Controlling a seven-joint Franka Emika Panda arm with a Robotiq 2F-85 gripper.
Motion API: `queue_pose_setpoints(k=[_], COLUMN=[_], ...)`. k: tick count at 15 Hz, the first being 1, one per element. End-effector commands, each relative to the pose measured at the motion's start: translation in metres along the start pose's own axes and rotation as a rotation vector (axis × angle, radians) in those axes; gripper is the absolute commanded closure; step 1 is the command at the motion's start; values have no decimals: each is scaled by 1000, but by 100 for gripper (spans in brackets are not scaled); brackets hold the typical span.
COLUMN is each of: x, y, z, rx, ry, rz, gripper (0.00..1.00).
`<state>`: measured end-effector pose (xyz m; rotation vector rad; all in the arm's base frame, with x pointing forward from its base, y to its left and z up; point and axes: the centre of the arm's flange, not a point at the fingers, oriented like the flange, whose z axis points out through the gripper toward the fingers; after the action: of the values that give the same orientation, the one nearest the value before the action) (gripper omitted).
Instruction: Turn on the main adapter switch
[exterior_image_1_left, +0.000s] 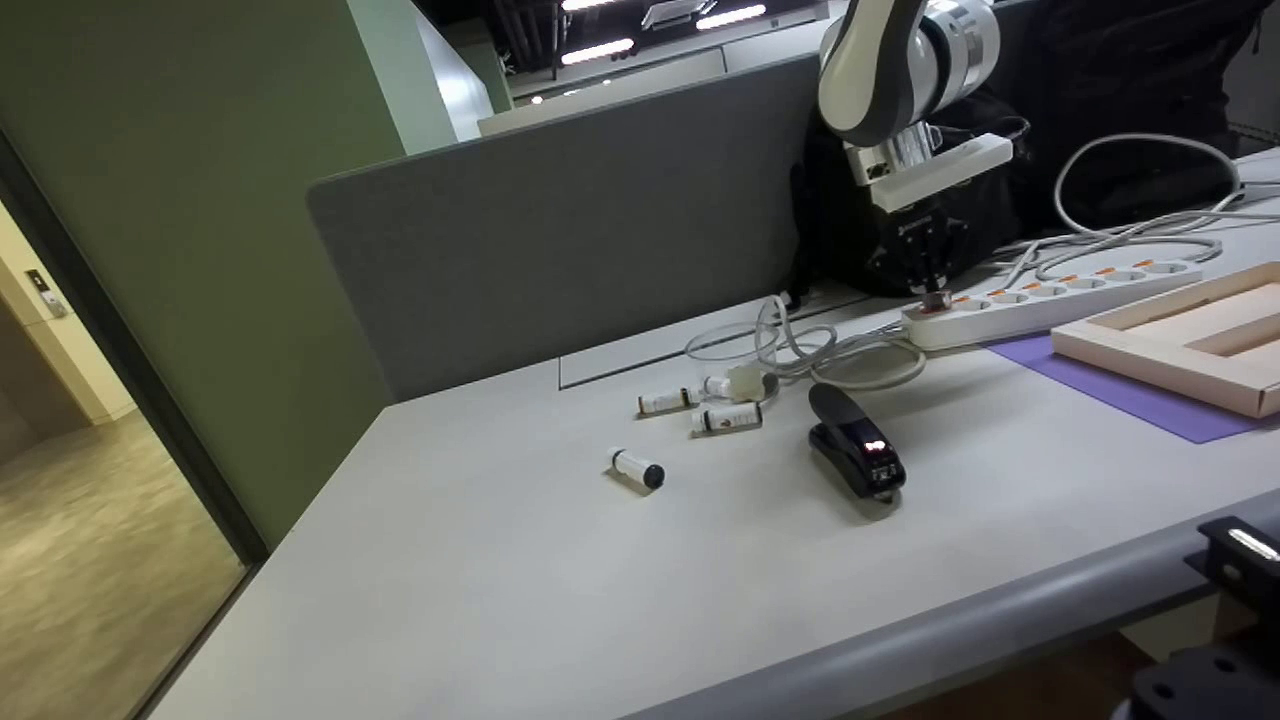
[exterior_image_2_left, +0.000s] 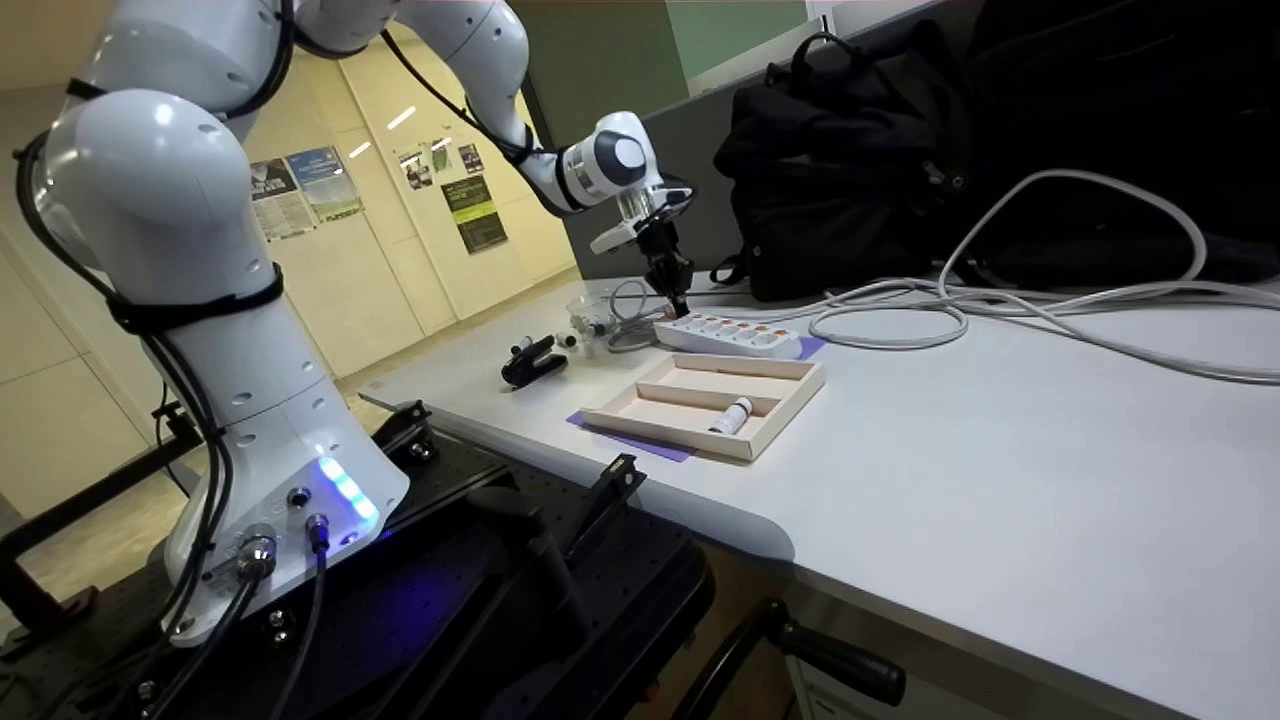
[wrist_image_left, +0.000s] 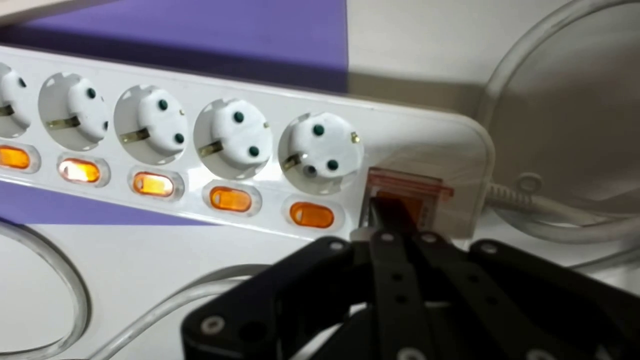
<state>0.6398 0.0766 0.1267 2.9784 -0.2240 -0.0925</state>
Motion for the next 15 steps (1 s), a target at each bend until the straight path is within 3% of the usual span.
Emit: queue_pose_setpoints(k=[1, 3, 6, 11, 15], x=[2, 7, 16, 29, 55], y=[4, 15, 36, 65, 71], z=[28, 40, 55, 71, -3], rx=[20, 58, 180, 324, 377], ry=[-34, -60, -138, -258, -272], rz=[7, -13, -24, 24, -30], gripper=[100, 100, 100, 100, 100])
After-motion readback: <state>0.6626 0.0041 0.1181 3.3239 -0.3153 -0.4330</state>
